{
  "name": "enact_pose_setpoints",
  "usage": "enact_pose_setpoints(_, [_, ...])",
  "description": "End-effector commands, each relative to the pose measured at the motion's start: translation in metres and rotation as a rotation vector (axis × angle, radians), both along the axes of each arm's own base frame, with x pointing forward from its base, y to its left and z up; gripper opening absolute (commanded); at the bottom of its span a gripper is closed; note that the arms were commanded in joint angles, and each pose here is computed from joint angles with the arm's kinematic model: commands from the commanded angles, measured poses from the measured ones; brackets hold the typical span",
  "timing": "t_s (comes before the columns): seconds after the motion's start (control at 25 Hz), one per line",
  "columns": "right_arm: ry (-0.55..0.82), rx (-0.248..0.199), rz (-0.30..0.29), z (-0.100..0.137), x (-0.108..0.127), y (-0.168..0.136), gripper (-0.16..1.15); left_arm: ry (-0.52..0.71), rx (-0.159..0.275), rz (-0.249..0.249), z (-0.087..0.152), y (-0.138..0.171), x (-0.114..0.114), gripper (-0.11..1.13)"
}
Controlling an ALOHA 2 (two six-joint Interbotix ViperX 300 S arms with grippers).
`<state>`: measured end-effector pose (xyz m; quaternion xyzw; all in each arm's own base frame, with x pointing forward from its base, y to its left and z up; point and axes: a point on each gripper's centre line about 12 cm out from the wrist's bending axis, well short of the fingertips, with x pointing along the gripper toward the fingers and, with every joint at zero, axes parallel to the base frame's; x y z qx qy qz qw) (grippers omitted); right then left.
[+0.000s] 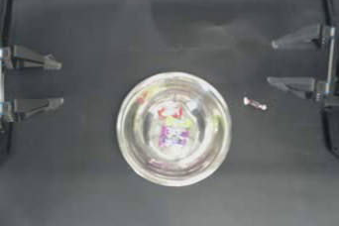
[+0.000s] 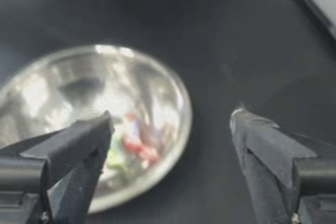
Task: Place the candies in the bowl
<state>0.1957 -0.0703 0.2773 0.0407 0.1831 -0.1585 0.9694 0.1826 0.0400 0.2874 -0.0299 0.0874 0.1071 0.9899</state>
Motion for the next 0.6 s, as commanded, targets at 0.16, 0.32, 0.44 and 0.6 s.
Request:
enact_pose_setpoints(0.16, [0.185, 0.076, -0.062, -0.012, -0.009, -0.015, 1.00, -0.004, 0.004, 0.002, 0.004, 0.001, 0.004, 1.00])
enact_pose_setpoints(0.32, [0.277, 0.110, -0.061, -0.026, -0.009, -0.017, 1.00, -0.001, 0.002, 0.010, 0.002, 0.003, 0.003, 1.00])
enact_pose_setpoints(0.44, [0.357, 0.138, -0.055, -0.040, -0.005, -0.019, 1.00, -0.003, 0.002, 0.013, 0.003, 0.003, 0.004, 1.00])
enact_pose_setpoints(0.6, [0.442, 0.180, -0.052, -0.060, 0.003, -0.023, 1.00, -0.001, 0.003, 0.014, 0.003, 0.004, 0.004, 1.00])
